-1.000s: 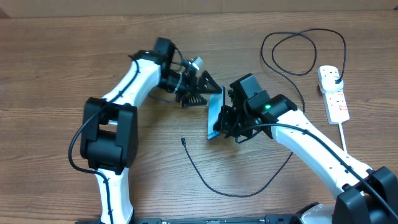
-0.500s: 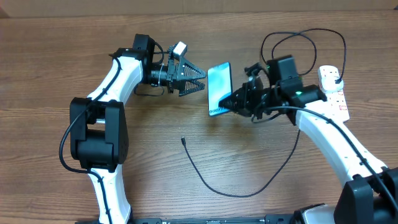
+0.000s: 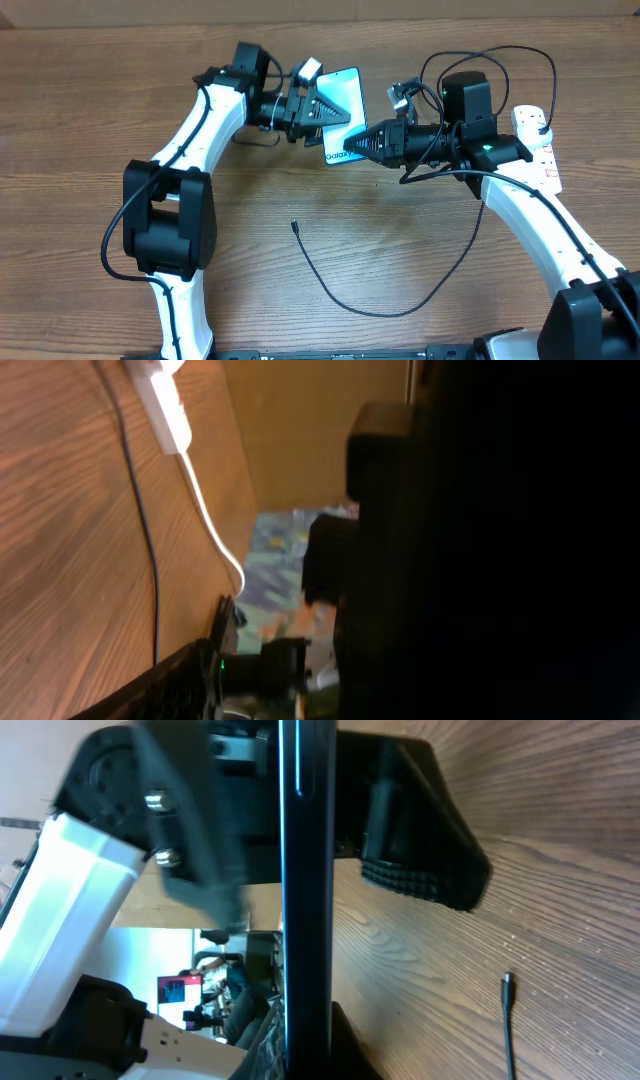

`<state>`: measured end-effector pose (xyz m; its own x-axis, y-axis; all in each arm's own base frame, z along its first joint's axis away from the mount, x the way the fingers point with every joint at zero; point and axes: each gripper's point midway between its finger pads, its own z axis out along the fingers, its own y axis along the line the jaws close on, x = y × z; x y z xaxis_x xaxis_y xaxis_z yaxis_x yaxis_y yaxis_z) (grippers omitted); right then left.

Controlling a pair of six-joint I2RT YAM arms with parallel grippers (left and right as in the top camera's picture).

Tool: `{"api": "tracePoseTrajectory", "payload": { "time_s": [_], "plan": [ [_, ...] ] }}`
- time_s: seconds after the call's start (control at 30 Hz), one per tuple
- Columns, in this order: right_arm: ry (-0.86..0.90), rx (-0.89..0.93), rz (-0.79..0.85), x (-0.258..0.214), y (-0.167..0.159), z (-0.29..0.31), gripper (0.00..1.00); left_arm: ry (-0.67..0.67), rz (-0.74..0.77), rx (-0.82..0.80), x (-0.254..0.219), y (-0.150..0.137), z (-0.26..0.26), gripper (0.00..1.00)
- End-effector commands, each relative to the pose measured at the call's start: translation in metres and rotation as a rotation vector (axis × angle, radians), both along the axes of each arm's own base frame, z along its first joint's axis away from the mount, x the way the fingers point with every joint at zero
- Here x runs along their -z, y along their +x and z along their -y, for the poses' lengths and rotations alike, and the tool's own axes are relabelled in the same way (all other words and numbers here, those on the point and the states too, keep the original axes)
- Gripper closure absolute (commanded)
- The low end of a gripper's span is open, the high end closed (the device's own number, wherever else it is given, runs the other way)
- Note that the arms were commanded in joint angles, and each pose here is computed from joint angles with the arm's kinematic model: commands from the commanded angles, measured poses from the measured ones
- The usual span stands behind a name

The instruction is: Plug charger to phone and switch on socket

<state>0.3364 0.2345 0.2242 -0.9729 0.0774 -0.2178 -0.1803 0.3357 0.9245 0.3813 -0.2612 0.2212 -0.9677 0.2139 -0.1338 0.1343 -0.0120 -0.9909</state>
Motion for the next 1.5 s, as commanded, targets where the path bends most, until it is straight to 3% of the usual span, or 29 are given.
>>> {"api": "tracePoseTrajectory", "payload": {
  "time_s": [0.0,0.13,0.4,0.53,0.73,0.9,1.1,1.23,1.47],
  "plan": [
    [0.045,-0.03,0.036,-0.018,-0.002,-0.004,0.96,-0.051,0.112,0.003,-0.062,-0.005,-0.004,0.31],
    [0.046,-0.03,0.043,-0.019,-0.001,-0.004,0.96,-0.064,0.174,-0.001,-0.081,-0.005,-0.006,0.31],
    [0.06,-0.026,0.072,-0.025,0.003,-0.005,0.96,-0.063,0.173,0.001,-0.09,0.004,-0.003,0.55],
    [0.067,-0.028,0.063,-0.026,0.002,-0.006,0.96,-0.064,0.182,0.002,-0.097,0.011,-0.002,0.61],
    [0.103,-0.063,0.043,-0.033,-0.004,-0.008,0.96,-0.072,0.223,0.003,-0.105,0.019,0.0,0.62],
    [0.135,-0.053,0.036,-0.043,0.0,-0.01,0.96,-0.073,0.223,0.011,-0.106,0.017,0.003,0.69],
    [0.173,-0.022,0.068,-0.059,0.011,-0.011,0.96,-0.072,0.214,0.023,-0.107,0.014,0.008,0.69],
    [0.165,0.045,0.077,-0.061,0.023,-0.009,0.96,-0.07,0.206,0.023,-0.109,0.016,0.008,0.6],
    [0.156,0.049,0.054,-0.058,0.021,-0.015,0.96,-0.075,0.238,0.023,-0.12,0.022,0.009,0.66]
  ]
}}
